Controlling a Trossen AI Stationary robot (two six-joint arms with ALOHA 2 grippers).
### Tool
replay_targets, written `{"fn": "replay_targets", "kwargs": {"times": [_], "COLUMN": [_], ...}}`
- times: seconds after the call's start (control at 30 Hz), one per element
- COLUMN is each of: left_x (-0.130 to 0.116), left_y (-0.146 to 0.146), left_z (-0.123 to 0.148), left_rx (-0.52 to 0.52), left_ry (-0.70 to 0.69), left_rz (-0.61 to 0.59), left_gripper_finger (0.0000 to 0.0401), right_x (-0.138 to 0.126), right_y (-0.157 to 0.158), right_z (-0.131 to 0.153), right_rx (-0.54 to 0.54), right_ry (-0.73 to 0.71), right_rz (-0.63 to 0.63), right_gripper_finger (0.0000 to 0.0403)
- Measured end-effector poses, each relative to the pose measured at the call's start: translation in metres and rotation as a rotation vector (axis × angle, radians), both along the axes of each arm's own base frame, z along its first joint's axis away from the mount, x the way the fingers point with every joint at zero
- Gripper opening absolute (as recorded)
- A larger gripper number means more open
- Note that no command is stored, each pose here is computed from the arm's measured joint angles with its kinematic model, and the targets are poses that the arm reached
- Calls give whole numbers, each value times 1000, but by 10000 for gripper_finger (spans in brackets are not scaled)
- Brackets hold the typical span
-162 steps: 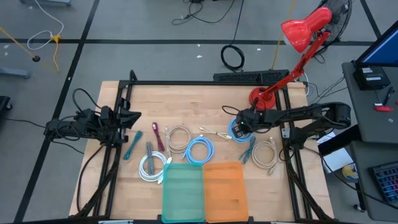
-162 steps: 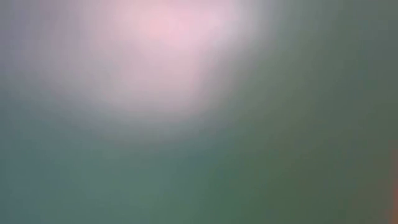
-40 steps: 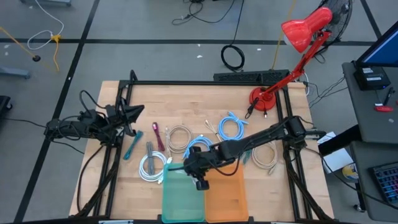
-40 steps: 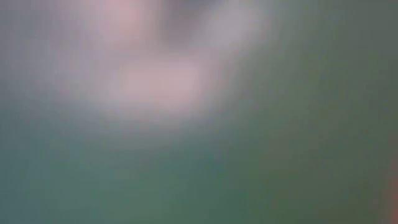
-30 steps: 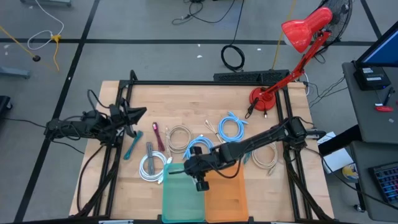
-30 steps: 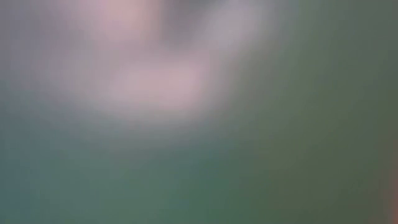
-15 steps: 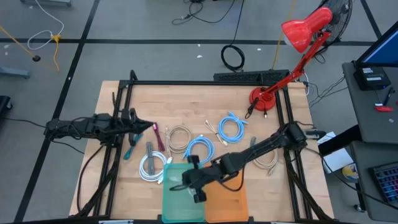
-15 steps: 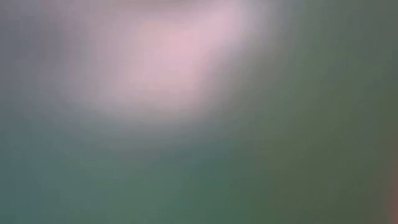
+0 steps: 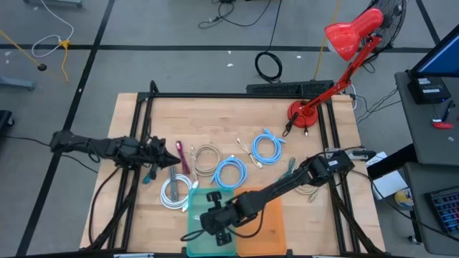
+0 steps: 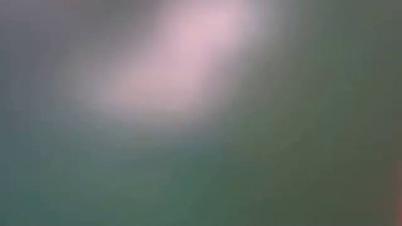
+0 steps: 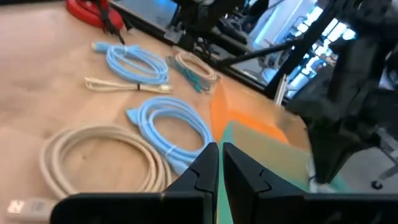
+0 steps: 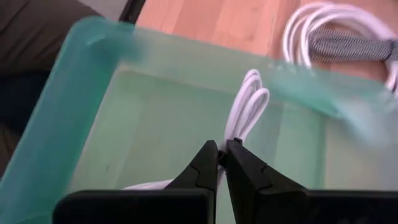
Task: Pick & Place USB Port
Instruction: Put the white charger cable into the green bin
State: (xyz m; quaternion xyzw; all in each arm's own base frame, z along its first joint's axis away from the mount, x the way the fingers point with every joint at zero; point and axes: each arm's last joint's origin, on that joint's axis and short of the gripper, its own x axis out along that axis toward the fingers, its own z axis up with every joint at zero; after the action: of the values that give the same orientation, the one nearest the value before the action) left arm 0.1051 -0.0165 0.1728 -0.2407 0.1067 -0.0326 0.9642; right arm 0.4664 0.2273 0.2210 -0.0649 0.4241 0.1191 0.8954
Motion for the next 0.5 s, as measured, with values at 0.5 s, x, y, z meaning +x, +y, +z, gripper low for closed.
{"fn": "replay_targets", "kwargs": {"times": [0.5], "left_x": [3], "left_y": [-2], "left_z": [-15], "left_rx": [-49], "left_ry": [2], "left_rz": [-2], "left_gripper_finger": [24], "right_x": [-25], "right_y": [48], "right_z": [1], "right_rx": [23], "right_ry": [-14], "right_rz": [83], "right_gripper_finger": [7]}}
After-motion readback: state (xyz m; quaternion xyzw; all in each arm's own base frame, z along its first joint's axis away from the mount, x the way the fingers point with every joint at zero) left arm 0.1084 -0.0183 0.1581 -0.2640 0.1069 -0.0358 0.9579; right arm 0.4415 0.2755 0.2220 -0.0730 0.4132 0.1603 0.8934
